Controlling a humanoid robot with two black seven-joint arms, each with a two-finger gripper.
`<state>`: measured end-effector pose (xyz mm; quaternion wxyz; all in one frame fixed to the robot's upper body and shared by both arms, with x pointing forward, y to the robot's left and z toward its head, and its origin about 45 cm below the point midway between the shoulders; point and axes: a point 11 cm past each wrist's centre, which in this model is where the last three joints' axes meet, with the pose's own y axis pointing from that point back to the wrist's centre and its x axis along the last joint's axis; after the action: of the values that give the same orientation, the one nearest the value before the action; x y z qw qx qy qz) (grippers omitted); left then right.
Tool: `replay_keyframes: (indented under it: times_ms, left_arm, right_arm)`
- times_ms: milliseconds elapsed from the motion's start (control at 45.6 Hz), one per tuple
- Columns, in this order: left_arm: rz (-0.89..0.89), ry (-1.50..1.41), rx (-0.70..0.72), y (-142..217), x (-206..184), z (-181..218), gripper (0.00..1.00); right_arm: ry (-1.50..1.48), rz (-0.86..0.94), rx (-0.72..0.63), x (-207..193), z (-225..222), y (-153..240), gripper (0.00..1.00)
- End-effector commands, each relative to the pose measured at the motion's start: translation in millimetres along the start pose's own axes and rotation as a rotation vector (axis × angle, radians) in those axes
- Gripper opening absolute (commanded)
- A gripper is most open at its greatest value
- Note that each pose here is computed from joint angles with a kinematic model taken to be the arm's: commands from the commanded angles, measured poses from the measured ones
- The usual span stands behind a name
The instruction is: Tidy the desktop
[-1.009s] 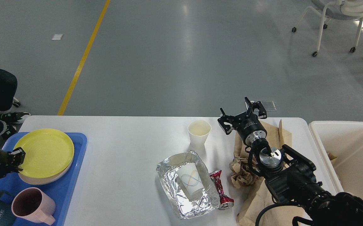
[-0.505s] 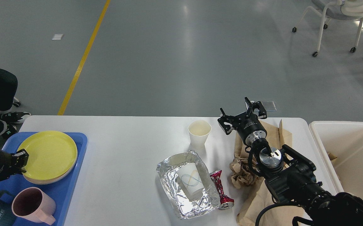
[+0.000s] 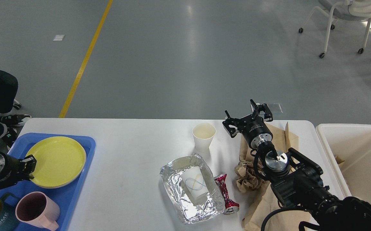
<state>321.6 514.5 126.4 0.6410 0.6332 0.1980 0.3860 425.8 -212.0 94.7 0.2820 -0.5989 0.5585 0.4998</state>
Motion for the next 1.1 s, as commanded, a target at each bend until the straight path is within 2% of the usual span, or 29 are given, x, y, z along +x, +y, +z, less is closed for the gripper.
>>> replay_keyframes:
  times_ms: [0, 263, 1075]
  left_arm:
    - [-0.024, -0.001, 0.001, 4.9, 1.5, -0.7, 0.96]
    - [-0.06, -0.041, 0.012, 19.7, 5.9, 8.3, 0.96]
    - [-0.022, -0.064, 0.012, 36.5, 21.3, 20.9, 0.96]
  right_arm:
    - [0.001, -0.001, 0.0, -0.3, 0.0, -0.1, 1.0]
    - [0.001, -0.001, 0.0, -0.3, 0.0, -0.1, 1.0]
    - [0.001, -0.001, 0.0, -0.3, 0.0, -0.1, 1.0]
